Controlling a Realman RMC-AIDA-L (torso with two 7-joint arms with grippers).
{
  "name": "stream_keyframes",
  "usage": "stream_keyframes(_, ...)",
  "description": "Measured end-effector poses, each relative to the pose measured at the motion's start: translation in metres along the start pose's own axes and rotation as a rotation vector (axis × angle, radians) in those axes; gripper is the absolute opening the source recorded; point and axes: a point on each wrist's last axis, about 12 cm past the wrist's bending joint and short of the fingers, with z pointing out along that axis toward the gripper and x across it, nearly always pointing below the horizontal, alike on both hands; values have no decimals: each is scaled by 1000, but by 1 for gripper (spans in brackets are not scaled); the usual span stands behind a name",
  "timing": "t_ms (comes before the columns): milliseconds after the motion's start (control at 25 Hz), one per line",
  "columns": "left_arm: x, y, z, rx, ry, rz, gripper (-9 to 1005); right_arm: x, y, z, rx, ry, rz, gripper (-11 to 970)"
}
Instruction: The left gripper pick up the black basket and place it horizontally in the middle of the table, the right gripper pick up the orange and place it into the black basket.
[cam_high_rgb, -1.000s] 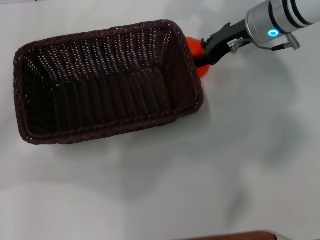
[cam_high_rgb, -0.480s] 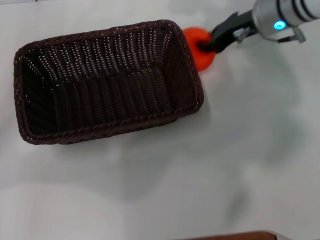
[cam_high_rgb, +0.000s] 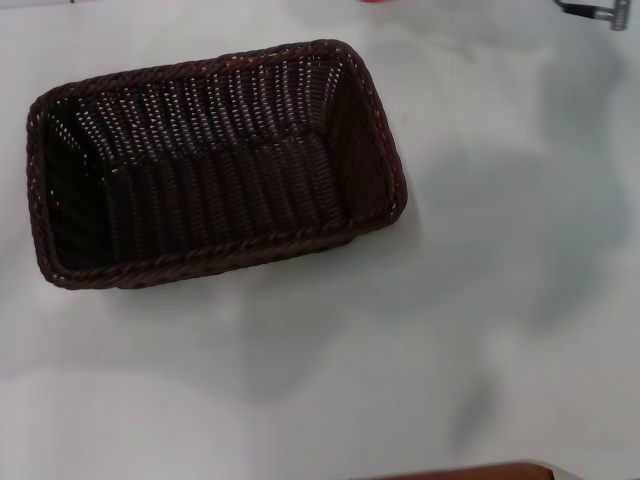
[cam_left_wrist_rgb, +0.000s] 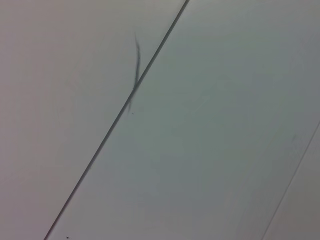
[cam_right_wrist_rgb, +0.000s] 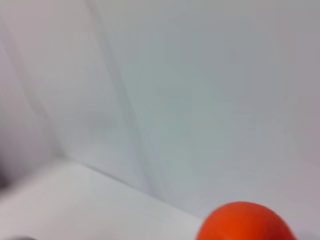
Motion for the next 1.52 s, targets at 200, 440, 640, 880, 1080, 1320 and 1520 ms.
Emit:
stream_keyframes(200, 0, 0, 1, 4, 1, 1, 852, 10, -43, 10, 314, 143, -83, 186)
stream_keyframes(440, -1, -1, 3, 7, -1, 8, 851, 5, -69, 36, 405, 82, -135, 170)
stream_keyframes(640, -1, 0, 2, 4, -8, 10, 851, 0, -67, 35, 392, 92, -117, 438)
stream_keyframes(880, -3, 0, -2, -9, -46, 40, 851, -13, -51, 11, 294, 283, -87, 575)
stream_keyframes(1080, 3, 3, -14, -71, -203, 68, 850, -46, -31, -24, 54, 608, -42, 726)
stream_keyframes(1320, 26, 3, -34, -277, -481, 191, 850, -91, -26, -57, -327, 854, -114, 891)
stream_keyframes(1520, 35, 1, -39, -380, -558, 259, 850, -109, -26, -74, -551, 921, -168, 920)
